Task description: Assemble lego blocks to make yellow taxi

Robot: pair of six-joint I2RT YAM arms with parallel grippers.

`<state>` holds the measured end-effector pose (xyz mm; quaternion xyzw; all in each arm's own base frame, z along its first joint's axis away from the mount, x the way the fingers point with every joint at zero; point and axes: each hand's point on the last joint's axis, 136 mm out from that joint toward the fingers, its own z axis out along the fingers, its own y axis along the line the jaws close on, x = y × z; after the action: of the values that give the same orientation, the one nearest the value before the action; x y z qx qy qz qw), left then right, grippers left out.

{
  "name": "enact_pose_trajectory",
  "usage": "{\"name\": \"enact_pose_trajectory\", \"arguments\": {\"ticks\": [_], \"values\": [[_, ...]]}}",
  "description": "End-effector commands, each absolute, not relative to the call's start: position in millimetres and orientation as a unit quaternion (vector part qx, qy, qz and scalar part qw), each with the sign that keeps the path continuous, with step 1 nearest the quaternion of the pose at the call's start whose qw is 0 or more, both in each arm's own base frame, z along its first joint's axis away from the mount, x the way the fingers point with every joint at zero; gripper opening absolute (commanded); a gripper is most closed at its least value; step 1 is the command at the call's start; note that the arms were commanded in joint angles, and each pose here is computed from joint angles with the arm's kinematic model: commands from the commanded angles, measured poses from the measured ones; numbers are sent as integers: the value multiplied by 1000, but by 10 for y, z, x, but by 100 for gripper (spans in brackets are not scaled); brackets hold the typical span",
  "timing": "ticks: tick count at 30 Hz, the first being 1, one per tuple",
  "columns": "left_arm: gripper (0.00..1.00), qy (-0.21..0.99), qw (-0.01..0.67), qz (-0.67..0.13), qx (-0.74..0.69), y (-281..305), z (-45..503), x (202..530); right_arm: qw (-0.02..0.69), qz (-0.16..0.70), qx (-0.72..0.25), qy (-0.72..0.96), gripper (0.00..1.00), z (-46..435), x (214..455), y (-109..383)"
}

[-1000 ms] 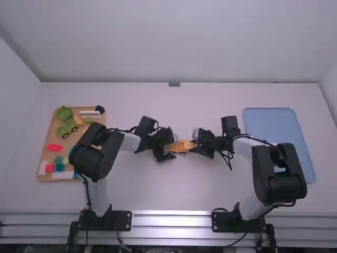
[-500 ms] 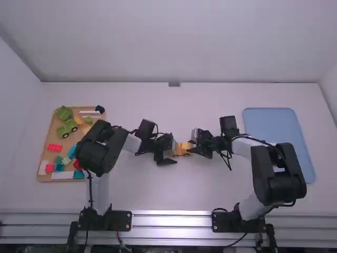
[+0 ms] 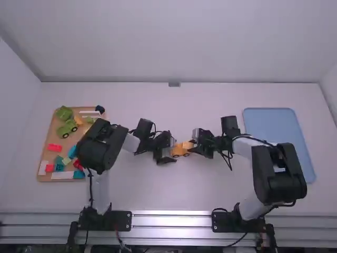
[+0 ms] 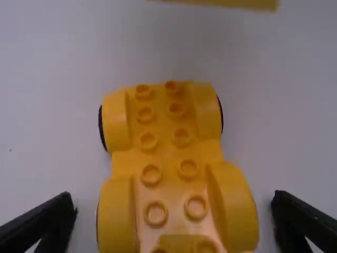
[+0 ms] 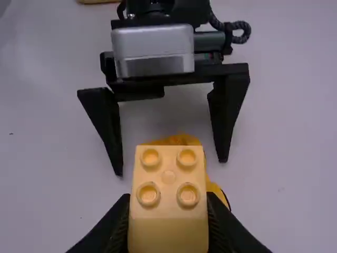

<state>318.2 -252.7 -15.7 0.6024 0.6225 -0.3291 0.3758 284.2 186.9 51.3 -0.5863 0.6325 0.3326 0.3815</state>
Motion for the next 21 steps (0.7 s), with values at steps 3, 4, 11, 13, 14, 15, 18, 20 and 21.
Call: {"name": "enact_pose_trajectory", "arguments": {"ticks": [3, 4, 11, 13, 14, 15, 18, 20, 21], "values": [[95, 691, 342, -321, 551, -2510, -343, 3178, 385, 331, -589, 629, 18, 574, 2849, 1887], [95, 693, 342, -320, 548, -2506, -347, 3183, 385, 331, -589, 629, 18, 573, 2849, 1887], [84, 686, 386, -300, 539, -2470, -337, 3164, 386, 330, -581, 636, 18, 568, 2874, 1824], [79, 681, 393, -298, 542, -2477, -330, 3144, 385, 329, -581, 637, 18, 566, 2874, 1820], [73, 678, 397, -297, 542, -2475, -321, 3142, 385, 330, -580, 638, 18, 566, 2873, 1822], [71, 678, 400, -298, 540, -2474, -315, 3139, 384, 330, -581, 637, 19, 566, 2869, 1829], [68, 679, 402, -299, 537, -2478, -303, 3144, 381, 328, -586, 635, 19, 552, 2857, 1853], [57, 675, 402, -306, 538, -2492, -288, 3132, 376, 322, -590, 638, 19, 525, 2850, 1864], [53, 675, 400, -310, 537, -2499, -282, 3130, 372, 319, -592, 640, 19, 507, 2844, 1868]]}}
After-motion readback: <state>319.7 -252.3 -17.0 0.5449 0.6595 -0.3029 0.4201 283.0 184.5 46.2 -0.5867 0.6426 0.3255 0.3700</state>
